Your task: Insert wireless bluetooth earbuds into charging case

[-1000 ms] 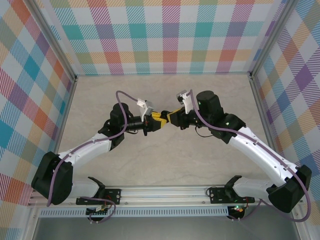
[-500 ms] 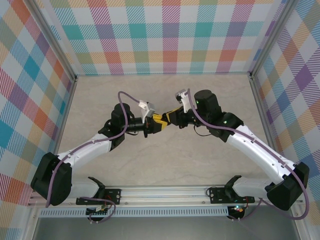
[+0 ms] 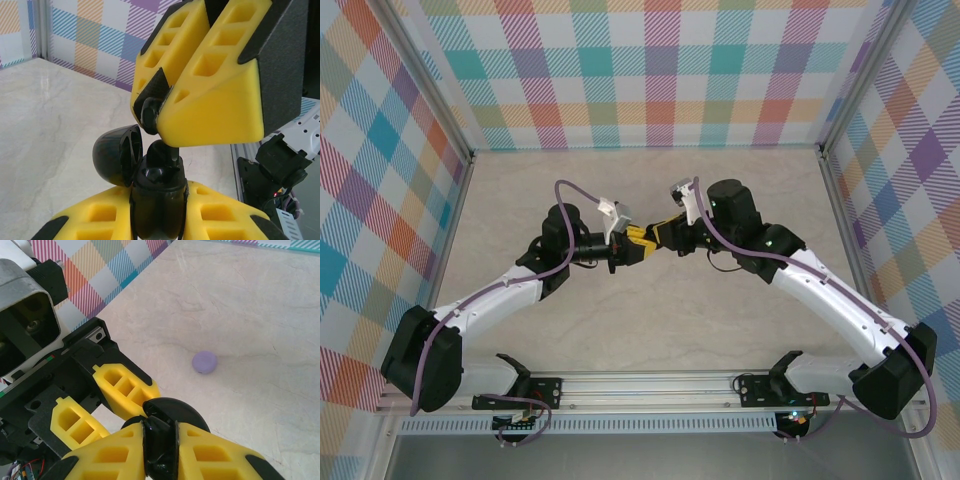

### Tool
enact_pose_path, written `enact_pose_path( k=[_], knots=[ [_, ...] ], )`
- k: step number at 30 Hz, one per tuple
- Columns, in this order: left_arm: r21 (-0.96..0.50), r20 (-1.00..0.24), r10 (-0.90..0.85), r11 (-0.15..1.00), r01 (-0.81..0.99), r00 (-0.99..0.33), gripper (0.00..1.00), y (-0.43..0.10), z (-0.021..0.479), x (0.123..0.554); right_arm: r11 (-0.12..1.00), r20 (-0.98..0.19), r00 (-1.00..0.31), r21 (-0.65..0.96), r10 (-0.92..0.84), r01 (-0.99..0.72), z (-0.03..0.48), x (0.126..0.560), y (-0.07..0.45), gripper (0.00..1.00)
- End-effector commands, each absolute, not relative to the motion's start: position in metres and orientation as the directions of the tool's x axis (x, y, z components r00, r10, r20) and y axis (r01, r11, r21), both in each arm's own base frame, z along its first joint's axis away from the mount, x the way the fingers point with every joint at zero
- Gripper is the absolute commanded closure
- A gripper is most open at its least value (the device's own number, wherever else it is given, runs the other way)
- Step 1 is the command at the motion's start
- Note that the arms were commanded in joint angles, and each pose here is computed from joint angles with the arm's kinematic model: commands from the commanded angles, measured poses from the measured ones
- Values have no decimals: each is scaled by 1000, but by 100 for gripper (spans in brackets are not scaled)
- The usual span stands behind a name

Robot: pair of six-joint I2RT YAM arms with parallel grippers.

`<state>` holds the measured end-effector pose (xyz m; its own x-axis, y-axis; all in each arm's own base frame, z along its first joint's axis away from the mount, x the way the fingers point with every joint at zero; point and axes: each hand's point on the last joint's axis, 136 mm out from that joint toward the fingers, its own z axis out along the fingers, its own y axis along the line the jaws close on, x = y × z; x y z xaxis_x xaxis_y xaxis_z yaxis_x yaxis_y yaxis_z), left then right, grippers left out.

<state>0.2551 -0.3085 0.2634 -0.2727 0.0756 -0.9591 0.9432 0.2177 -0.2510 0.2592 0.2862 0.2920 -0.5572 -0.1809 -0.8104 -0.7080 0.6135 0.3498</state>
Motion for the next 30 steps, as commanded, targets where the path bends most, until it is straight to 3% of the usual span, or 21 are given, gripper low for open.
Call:
enact_pose_path(
  k=[1,30],
  knots=[
    [-209,-974,53,176,962,-221,100,-313,286,247,600,-835,-520,326,-180,-731,307,261,291,81],
    [-224,-971,36,196,955,-235,100,-313,292,251,588,-799,-544,319,-254,-743,291,253,296,79]
  ],
)
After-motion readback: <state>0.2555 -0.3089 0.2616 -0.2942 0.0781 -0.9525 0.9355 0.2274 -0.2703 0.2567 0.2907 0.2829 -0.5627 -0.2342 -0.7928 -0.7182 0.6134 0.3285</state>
